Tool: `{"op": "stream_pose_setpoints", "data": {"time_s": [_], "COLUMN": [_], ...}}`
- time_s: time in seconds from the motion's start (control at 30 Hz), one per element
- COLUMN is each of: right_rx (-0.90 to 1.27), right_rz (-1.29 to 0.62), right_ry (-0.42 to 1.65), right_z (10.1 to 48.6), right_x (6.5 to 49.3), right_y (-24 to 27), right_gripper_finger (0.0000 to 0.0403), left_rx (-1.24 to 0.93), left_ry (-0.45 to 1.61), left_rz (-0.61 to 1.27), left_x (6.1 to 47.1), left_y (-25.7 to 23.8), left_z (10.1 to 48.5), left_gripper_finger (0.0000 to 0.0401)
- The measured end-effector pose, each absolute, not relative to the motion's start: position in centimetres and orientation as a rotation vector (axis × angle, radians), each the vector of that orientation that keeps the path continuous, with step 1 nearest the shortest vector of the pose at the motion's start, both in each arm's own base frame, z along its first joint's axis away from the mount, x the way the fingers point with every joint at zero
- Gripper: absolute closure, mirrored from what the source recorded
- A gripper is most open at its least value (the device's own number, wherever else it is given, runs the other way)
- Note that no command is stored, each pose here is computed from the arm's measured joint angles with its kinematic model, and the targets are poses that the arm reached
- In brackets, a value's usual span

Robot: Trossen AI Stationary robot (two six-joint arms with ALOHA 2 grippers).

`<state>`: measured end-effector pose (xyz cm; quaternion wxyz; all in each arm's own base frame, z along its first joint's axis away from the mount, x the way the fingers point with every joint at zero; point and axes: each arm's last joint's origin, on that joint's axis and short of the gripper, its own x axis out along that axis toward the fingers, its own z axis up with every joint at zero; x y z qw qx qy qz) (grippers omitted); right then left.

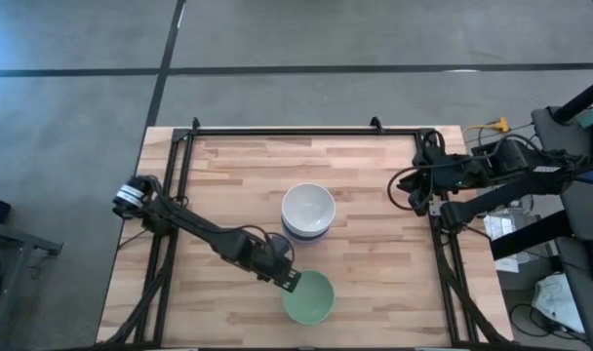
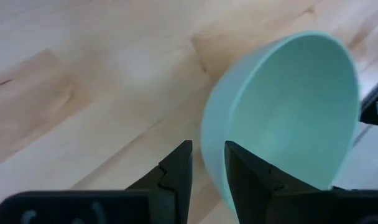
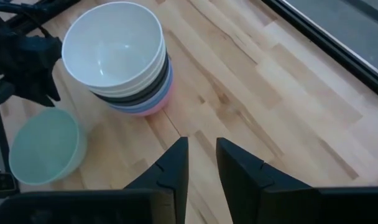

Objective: Nest bowls inside each other
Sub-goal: Stack the green bowl into the white bowl

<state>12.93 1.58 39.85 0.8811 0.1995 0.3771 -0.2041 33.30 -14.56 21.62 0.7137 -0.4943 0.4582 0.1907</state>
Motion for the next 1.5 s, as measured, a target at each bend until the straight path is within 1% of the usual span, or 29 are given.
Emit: {"op": "stream_pose_setpoints", "data": {"time_s": [0.1, 0.27, 0.43, 0.53, 0.73, 0.93, 1.33, 1.43, 1.5], "right_rx": [0.415, 0.417, 0.419, 0.420, 0.418, 0.418, 0.436, 0.440, 0.438], "right_rz": [-0.425, -0.423, -0.421, -0.420, -0.418, -0.419, -0.404, -0.400, -0.396], "right_ry": [0.785, 0.779, 0.774, 0.772, 0.771, 0.772, 0.779, 0.780, 0.782], "right_z": [39.9, 39.9, 40.0, 40.0, 40.0, 40.0, 40.0, 40.0, 40.0], "right_x": [12.9, 12.7, 12.5, 12.4, 12.3, 12.4, 12.4, 12.4, 12.4], "right_y": [1.6, 1.5, 1.5, 1.5, 1.5, 1.5, 1.5, 1.5, 1.6], "right_gripper_finger": [0.0326, 0.0330, 0.0328, 0.0330, 0.0334, 0.0335, 0.0335, 0.0335, 0.0335], "left_rx": [-1.088, -1.103, -1.123, -1.122, -1.142, -1.162, -1.146, -1.147, -1.143], "left_ry": [1.030, 1.084, 1.077, 1.071, 1.019, 0.984, 1.033, 1.045, 1.049], "left_rz": [0.433, 0.396, 0.355, 0.358, 0.328, 0.289, 0.312, 0.298, 0.299], "left_x": [33.4, 34.2, 34.8, 34.7, 34.6, 34.9, 35.6, 35.7, 35.6], "left_y": [-14.6, -15.1, -15.5, -15.5, -15.4, -15.7, -16.2, -16.4, -16.4], "left_z": [21.2, 19.6, 19.0, 19.2, 20.9, 21.2, 18.6, 18.5, 18.5], "left_gripper_finger": [0.0322, 0.0322, 0.0322, 0.0322, 0.0322, 0.0322, 0.0323, 0.0340, 0.0371]}}
